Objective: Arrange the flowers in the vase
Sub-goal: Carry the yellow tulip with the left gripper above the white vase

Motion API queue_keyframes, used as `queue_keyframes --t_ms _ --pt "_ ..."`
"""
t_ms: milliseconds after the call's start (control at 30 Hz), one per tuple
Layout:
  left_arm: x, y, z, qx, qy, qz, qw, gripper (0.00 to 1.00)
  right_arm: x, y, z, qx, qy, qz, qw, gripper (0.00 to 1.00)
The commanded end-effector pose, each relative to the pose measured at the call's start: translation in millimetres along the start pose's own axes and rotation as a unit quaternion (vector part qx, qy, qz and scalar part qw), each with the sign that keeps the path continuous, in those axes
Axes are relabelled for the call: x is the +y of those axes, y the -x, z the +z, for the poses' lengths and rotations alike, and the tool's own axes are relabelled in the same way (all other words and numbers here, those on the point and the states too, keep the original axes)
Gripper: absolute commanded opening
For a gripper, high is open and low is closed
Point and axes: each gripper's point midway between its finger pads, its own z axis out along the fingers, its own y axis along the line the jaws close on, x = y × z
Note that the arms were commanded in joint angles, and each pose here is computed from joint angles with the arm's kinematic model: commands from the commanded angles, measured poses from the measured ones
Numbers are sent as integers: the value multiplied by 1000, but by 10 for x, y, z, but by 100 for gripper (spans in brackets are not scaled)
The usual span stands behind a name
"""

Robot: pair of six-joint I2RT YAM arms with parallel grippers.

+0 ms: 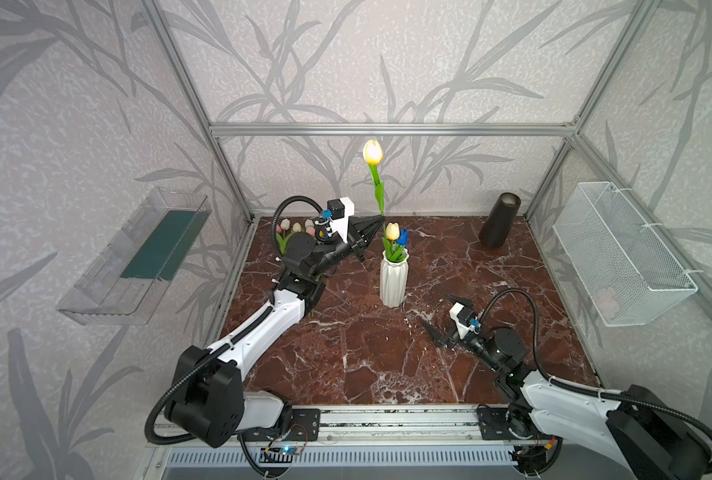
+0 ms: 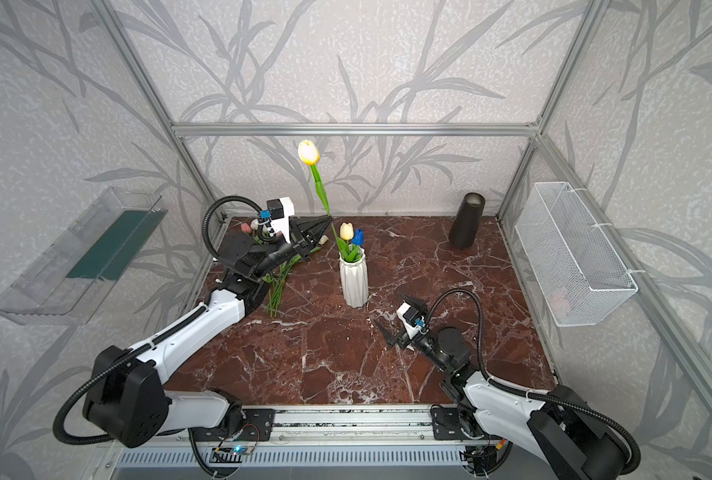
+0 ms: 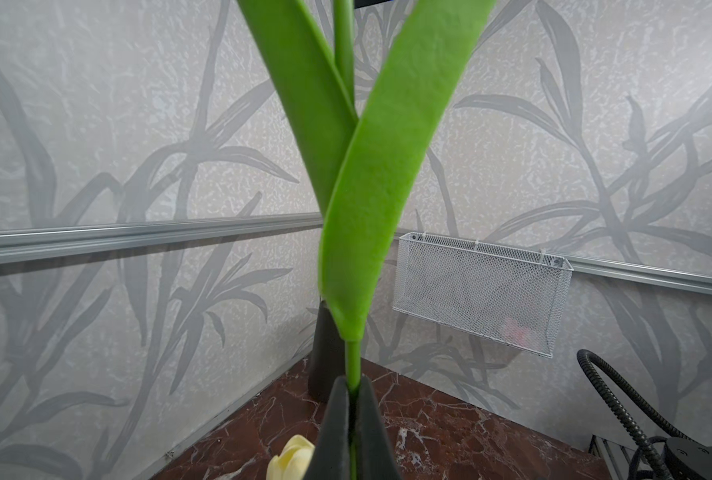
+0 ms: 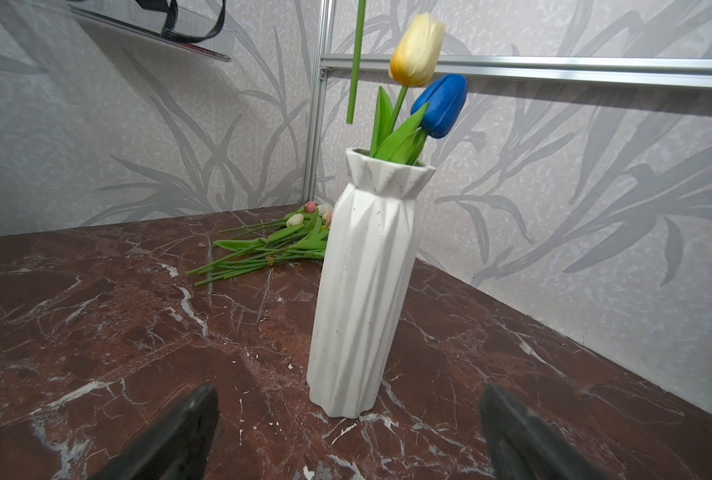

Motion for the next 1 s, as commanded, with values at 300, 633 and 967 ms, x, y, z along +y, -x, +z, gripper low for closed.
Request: queue_keyframes --t_ms 300,633,967 --pt "36 -92 153 -9 -16 16 1000 0 8 163 -15 -27 2 -11 1000 98" --pt "41 -451 117 52 -7 21 998 0 11 140 1 -23 3 -10 1000 98" --pt "33 -826 -5 98 5 21 995 0 22 129 21 -22 6 -9 1000 98"
